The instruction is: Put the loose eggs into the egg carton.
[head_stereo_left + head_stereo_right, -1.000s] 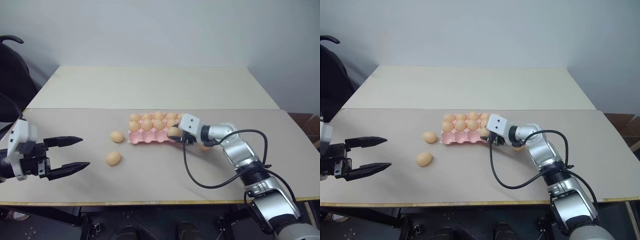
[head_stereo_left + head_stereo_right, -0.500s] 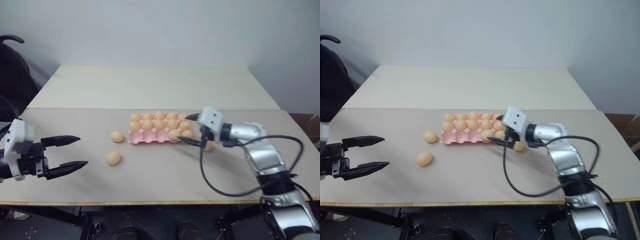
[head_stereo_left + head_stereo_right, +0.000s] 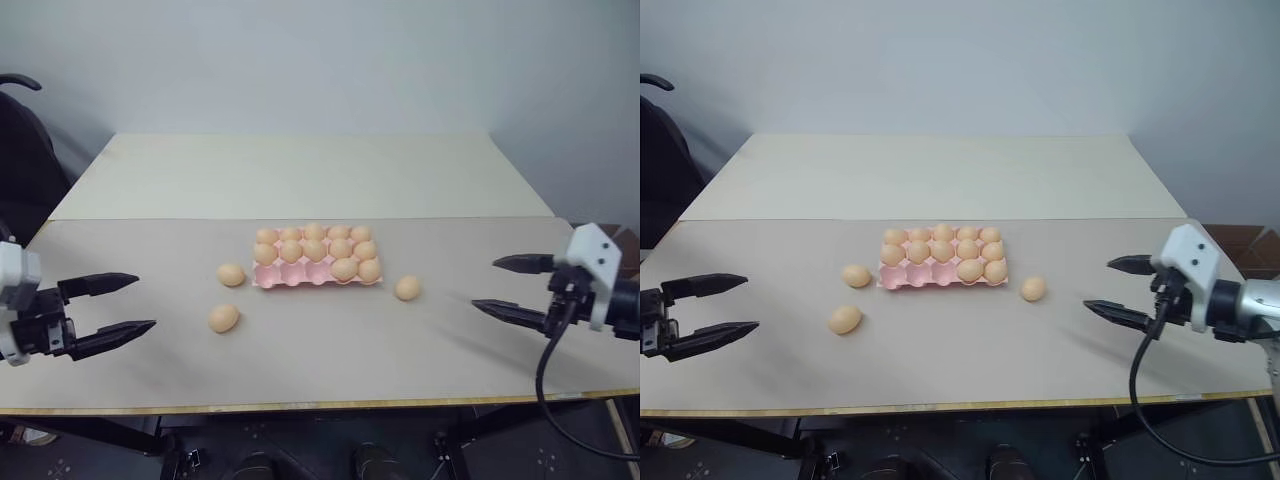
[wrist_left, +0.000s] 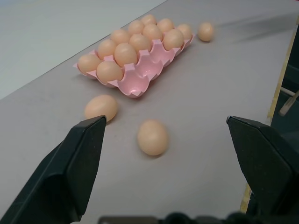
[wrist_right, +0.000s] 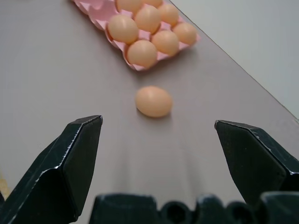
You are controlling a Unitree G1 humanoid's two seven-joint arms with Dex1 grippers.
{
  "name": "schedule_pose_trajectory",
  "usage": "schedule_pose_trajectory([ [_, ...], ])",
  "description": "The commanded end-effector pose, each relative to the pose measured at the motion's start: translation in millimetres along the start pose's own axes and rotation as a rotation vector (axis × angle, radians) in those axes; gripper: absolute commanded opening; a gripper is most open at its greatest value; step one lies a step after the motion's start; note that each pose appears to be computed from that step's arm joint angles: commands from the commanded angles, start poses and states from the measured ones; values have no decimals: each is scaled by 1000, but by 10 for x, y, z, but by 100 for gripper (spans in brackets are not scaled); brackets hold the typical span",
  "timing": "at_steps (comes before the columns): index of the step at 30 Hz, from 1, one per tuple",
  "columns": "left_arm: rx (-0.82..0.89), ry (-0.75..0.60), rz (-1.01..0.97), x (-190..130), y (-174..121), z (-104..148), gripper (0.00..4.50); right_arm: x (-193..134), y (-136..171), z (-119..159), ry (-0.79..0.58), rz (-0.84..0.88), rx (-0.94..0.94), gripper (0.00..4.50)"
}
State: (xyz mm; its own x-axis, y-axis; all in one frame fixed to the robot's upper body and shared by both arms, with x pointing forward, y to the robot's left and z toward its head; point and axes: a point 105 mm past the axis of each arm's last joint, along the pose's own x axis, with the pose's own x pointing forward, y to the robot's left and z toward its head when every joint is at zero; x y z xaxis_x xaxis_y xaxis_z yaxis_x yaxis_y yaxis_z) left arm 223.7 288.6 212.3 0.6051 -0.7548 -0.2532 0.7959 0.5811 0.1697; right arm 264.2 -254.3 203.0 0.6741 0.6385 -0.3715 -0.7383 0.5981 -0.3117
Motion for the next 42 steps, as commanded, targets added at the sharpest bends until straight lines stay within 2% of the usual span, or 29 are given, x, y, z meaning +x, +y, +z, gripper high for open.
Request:
schedule_pose_trajectory([
  [1, 42, -3, 5, -39, 23, 79, 450, -134, 31, 8, 29, -15, 6, 447],
  [10, 42, 2, 0, -48, 30, 75, 450, -81, 89, 74, -8, 5, -5, 447],
  [14, 42, 0, -1, -41, 27, 77, 450, 56, 124, 113, -35, 40, -31, 447],
  [22, 45, -8, -15, 21, 21, 89, 450, 660, 118, 58, -50, 88, -132, 447],
  [26, 48, -11, -18, 36, 2, 101, 450, 1107, 52, -8, -35, 80, -175, 447],
  [35, 51, -10, -11, 18, -47, 103, 450, 1520, -82, -209, 39, 27, -186, 447],
  [38, 53, -9, -11, 20, -59, 110, 450, 1547, -90, -273, 61, 30, -183, 389],
  [42, 55, -9, -11, 21, -62, 117, 450, 1522, -86, -312, 66, 43, -166, 265],
])
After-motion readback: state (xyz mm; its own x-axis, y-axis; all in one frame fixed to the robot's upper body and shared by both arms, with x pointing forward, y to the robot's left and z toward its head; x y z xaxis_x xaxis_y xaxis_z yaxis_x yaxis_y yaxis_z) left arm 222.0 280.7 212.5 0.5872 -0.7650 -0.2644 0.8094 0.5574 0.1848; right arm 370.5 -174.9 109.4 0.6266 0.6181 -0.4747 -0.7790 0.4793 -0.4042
